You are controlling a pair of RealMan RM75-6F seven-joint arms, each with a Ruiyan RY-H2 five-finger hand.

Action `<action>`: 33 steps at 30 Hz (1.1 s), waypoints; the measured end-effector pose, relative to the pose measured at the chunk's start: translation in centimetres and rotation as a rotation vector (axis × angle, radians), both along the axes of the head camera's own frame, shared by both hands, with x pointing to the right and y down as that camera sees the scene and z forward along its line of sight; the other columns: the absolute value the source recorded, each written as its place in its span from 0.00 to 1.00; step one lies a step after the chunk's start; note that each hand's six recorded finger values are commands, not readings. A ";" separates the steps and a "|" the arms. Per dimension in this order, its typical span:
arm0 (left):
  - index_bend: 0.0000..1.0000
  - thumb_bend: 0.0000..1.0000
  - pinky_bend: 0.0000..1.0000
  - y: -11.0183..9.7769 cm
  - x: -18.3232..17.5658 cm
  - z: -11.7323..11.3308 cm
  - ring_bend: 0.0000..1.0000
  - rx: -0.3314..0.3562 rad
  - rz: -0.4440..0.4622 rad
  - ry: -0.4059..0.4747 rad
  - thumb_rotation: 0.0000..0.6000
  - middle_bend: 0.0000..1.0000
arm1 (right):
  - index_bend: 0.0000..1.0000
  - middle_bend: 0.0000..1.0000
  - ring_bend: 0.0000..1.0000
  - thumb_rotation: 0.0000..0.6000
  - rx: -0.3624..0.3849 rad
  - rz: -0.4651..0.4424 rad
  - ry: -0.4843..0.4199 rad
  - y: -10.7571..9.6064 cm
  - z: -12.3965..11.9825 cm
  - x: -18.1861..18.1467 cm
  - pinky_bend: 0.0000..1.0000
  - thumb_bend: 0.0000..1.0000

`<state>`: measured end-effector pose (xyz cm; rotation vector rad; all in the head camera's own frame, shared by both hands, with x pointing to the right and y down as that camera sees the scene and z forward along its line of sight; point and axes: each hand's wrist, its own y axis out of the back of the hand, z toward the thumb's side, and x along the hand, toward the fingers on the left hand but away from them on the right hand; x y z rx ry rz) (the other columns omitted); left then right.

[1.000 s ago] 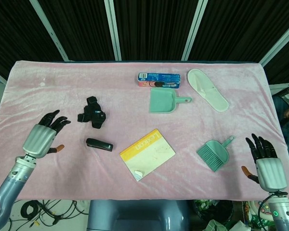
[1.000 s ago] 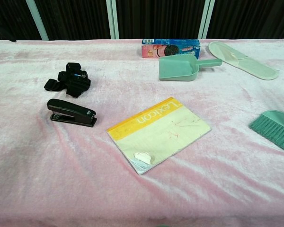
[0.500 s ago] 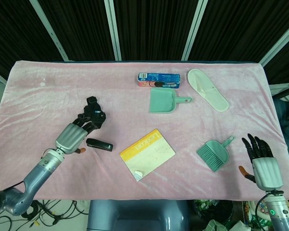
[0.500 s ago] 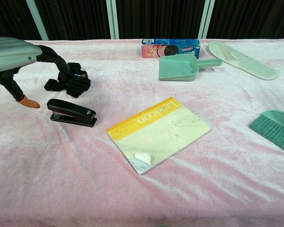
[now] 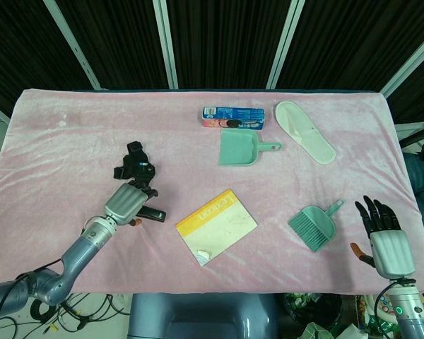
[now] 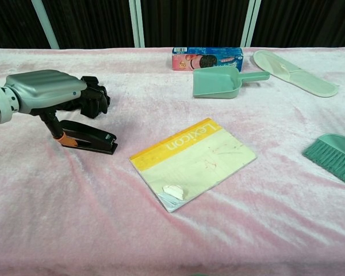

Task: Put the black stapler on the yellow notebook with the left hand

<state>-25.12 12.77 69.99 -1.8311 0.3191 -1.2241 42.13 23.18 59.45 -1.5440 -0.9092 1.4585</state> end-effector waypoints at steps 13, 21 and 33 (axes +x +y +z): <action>0.43 0.28 0.45 0.5 0.2 1.0 0.37 0.016 0.046 -0.009 1.00 0.52 | 0.03 0.00 0.04 1.00 -0.007 0.015 -0.003 0.0 0.0 0.3 0.10 0.15; 0.55 0.40 0.59 0.5 0.3 1.0 0.49 0.027 0.059 -0.006 1.00 0.64 | 0.03 0.00 0.04 1.00 -0.013 0.023 -0.001 0.0 0.1 0.5 0.10 0.15; 0.58 0.42 0.62 -0.4 1.2 -0.7 0.51 0.088 0.061 0.008 1.00 0.65 | 0.03 0.00 0.04 1.00 -0.013 0.028 0.004 -0.1 0.1 0.6 0.10 0.15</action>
